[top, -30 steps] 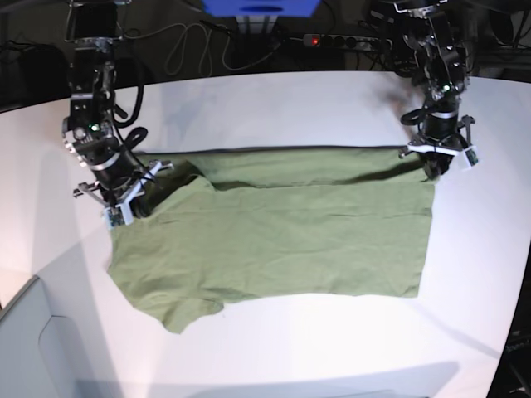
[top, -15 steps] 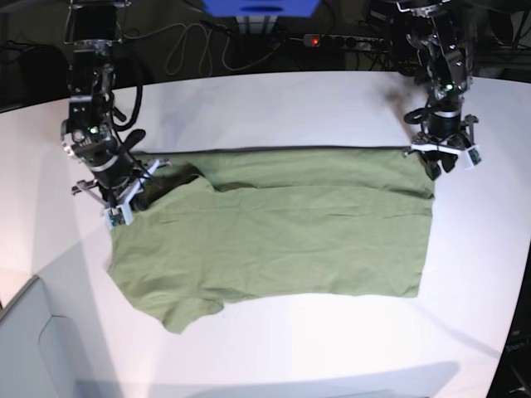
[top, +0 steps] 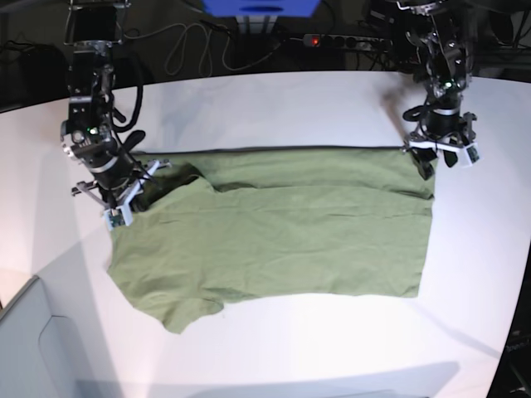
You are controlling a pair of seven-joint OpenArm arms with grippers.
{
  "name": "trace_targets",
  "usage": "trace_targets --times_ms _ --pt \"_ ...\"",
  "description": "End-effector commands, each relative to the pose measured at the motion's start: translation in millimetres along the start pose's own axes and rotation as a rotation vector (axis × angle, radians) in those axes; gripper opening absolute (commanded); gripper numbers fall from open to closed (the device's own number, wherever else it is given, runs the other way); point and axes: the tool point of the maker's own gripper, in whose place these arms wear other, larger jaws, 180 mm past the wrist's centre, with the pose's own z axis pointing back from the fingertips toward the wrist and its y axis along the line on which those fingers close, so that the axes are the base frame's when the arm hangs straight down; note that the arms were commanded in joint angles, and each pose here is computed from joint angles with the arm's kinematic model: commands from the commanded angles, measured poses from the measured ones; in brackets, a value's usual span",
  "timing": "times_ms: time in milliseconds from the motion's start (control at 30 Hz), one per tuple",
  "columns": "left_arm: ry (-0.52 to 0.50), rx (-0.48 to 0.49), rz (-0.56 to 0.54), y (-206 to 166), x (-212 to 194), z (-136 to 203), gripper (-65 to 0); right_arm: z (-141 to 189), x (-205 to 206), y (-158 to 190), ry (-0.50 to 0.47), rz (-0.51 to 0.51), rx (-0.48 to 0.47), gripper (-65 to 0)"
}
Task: Fold the T-shirt properly
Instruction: 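Lift the shoulder edge with both grippers and pull it taut, then drag the held shoulder edge away from the hem with both grippers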
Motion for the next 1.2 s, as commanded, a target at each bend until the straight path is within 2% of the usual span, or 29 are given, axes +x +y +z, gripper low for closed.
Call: trace_targets --times_ms 0,67,233,300,533,800,900,1100,1167 --pt "-0.05 -0.007 -0.007 -1 16 -1 -27.9 3 14 -5 -0.033 0.018 -0.007 -64.2" --pt "-0.05 -0.006 -0.008 -1 16 -1 -27.9 3 9 -6 -0.002 0.016 -0.011 -57.9" --pt "-0.037 -0.002 -0.004 1 11 -3 -27.9 3 8 -7 -0.003 0.015 -0.012 -30.2" --pt "-0.01 0.008 0.004 5 0 -5 -27.9 5 11 -6 -0.011 0.018 -0.012 -25.3" --pt "0.043 0.025 0.022 12 -21 -12 -27.9 31 31 -21 -0.102 0.019 -0.073 -25.0" --pt "0.045 0.022 0.039 8 -22 -15 -29.0 45 1 -43 -0.045 -0.015 -0.135 -25.0" --pt "0.046 0.022 0.041 8 -23 -15 -38.9 50 -9 -52 -0.027 -0.028 -0.161 -25.0" --pt "0.073 0.034 0.047 12 -34 -16 -63.3 60 -25 -81 0.002 -0.074 -0.236 -24.5" --pt "0.076 0.035 0.047 13 -35 -16 -65.0 57 -30 -86 0.017 -0.087 -0.243 -24.4"
